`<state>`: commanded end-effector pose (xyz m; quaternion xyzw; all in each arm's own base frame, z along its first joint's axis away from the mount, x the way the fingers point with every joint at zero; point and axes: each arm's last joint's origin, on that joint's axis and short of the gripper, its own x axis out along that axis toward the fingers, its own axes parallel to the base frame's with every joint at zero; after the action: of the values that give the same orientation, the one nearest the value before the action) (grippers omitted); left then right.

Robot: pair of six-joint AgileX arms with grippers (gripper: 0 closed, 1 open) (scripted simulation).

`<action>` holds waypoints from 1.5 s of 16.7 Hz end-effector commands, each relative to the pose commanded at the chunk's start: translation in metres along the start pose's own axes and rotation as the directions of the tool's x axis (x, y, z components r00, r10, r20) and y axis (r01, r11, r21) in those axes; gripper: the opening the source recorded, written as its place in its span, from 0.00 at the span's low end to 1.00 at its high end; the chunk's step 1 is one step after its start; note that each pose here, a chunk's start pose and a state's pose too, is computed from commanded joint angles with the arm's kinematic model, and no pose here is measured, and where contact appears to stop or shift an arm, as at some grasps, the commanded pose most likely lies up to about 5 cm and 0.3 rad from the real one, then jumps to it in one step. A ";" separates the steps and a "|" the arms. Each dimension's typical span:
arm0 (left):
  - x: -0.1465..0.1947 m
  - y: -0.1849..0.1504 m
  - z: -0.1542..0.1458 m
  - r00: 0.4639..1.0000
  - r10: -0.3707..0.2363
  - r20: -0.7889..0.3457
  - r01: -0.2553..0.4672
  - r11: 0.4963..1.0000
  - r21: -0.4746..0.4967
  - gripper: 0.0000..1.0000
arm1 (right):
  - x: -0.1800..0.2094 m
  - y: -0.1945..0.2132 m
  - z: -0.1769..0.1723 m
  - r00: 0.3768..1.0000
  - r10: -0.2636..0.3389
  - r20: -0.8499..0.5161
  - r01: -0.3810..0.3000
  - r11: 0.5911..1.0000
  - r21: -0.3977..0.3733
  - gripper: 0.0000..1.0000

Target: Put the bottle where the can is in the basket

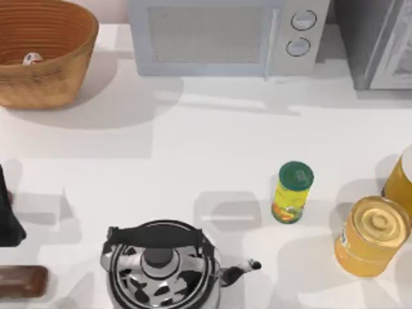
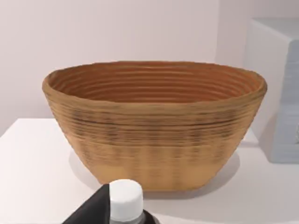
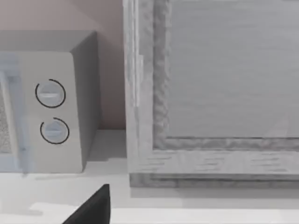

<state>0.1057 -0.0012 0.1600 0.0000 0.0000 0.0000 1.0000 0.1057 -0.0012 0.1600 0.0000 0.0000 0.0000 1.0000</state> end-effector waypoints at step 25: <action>0.260 0.055 0.168 0.501 0.090 -0.860 -0.098 0.994 0.047 1.00 | 0.000 0.000 0.000 1.000 0.000 0.000 0.000 1.000 0.000 1.00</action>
<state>0.3656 0.0535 0.3279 -0.0039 0.4963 0.0542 0.8664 0.1057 -0.0012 0.1600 0.0000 0.0000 0.0000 1.0000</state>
